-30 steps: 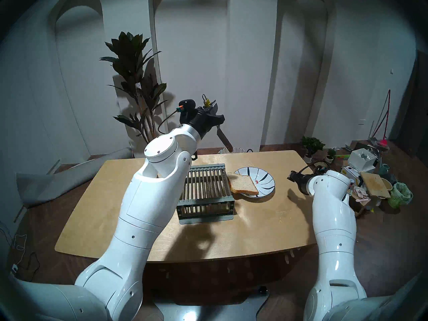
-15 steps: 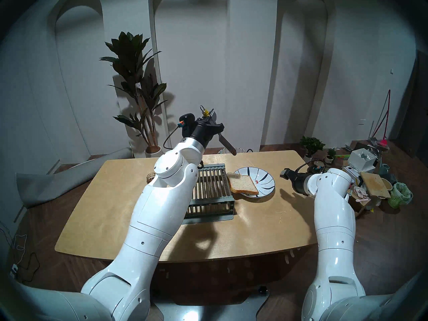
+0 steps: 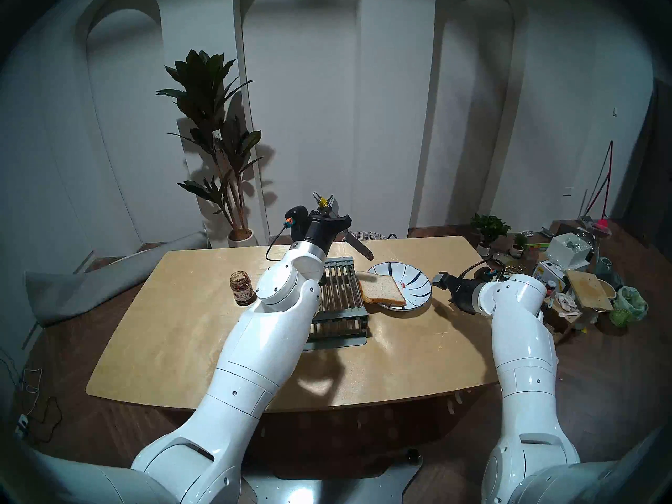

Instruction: Spread jam over the slice of bread with the knife

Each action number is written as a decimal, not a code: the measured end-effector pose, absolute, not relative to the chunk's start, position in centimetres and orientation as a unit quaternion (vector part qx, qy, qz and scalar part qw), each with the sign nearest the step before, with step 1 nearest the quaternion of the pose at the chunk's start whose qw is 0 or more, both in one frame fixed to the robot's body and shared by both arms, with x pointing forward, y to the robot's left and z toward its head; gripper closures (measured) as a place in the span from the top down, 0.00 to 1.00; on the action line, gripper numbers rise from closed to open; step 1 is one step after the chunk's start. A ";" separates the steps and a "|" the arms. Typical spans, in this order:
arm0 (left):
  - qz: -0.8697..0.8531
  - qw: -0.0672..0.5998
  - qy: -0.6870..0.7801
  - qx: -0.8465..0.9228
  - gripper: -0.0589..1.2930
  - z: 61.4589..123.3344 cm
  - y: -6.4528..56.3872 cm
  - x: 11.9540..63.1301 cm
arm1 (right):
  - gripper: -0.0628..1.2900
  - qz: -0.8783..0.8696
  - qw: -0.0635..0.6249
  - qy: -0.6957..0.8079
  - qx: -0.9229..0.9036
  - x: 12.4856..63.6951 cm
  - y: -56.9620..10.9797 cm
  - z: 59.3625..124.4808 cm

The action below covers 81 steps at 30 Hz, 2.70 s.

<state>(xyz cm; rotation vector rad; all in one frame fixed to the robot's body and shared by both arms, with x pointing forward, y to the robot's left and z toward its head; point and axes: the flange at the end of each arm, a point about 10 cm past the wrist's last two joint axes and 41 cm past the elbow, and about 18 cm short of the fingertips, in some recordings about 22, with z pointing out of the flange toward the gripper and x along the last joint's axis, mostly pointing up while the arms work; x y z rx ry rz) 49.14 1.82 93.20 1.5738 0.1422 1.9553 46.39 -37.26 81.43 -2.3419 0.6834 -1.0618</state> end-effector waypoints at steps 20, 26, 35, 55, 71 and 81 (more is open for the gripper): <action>0.707 0.324 0.073 0.624 0.08 89.2 0.8 49.6 | 0.95 -0.393 0.247 0.248 -0.850 47.1 -36.4 80.2; 0.698 0.318 0.066 0.639 0.08 87.7 0.2 49.8 | 0.95 -0.392 0.246 0.257 -0.849 47.1 -36.2 79.9; 0.696 0.312 0.062 0.644 0.08 87.1 -0.4 50.2 | 0.95 -0.393 0.247 0.263 -0.846 47.2 -35.9 79.8; 0.675 0.349 0.097 0.643 0.08 87.1 -1.4 50.4 | 0.95 -0.396 0.244 0.256 -0.848 47.9 -34.4 79.5; 0.653 0.336 0.101 0.671 0.08 84.6 -2.2 50.5 | 0.95 -0.397 0.240 0.251 -0.849 48.3 -33.6 79.5; 0.659 0.315 0.098 0.676 0.08 84.6 -2.4 51.1 | 0.57 -0.387 0.240 0.251 -0.854 48.3 -33.0 78.6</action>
